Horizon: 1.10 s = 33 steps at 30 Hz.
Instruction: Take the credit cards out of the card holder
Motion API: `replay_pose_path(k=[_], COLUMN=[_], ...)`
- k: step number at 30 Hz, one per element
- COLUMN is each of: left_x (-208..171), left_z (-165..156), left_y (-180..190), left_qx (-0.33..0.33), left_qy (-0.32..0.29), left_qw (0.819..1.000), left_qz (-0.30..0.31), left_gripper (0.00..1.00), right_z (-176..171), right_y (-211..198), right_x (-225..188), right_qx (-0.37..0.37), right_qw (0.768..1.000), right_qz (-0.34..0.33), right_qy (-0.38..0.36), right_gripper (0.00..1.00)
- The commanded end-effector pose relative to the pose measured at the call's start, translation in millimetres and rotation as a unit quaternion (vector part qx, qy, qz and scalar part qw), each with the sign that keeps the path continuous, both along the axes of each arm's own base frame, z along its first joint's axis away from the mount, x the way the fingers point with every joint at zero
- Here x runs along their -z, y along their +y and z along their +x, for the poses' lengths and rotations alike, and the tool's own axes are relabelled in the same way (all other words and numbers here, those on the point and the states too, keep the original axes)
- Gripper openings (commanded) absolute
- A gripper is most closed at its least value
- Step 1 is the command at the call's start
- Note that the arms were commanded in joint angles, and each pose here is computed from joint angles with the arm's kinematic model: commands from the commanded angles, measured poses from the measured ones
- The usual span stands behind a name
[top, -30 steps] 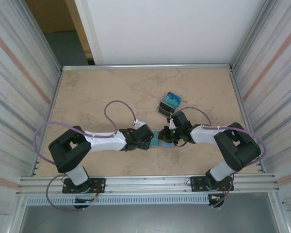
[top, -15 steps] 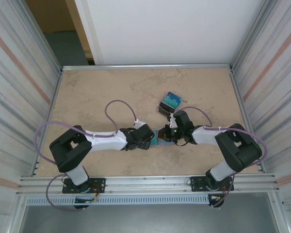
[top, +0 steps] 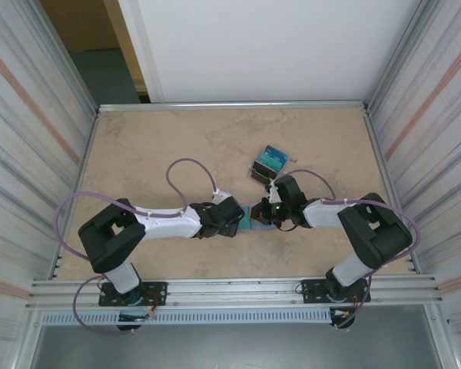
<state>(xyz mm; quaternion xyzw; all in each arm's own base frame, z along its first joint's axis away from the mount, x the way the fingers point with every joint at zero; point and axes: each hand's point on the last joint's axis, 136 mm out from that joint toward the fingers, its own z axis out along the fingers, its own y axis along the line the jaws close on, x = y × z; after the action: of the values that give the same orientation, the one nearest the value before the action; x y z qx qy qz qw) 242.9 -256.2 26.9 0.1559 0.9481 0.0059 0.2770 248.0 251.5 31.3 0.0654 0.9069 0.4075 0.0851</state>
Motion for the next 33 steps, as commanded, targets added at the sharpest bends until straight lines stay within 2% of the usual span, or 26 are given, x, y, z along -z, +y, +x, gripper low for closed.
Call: replay_pose_path(k=[1, 21, 33], left_x=[-1, -13, -38], left_z=[3, 6, 19], left_y=[-1, 0, -22], left_qx=[-0.004, -0.001, 0.029], left_qy=[0.001, -0.016, -0.057], left_qw=[1.000, 1.000, 0.997], left_qz=[0.004, 0.000, -0.037], left_gripper=[0.99, 0.99, 0.99], right_z=[-2, 2, 2], right_y=[-11, -36, -33], right_x=[9, 0, -9], right_qx=[0.005, 0.001, -0.002], right_qw=[1.000, 0.995, 0.996], right_qz=[-0.019, -0.098, -0.087], right_qy=[0.008, -0.014, -0.017], right_gripper=[0.00, 0.00, 0.02])
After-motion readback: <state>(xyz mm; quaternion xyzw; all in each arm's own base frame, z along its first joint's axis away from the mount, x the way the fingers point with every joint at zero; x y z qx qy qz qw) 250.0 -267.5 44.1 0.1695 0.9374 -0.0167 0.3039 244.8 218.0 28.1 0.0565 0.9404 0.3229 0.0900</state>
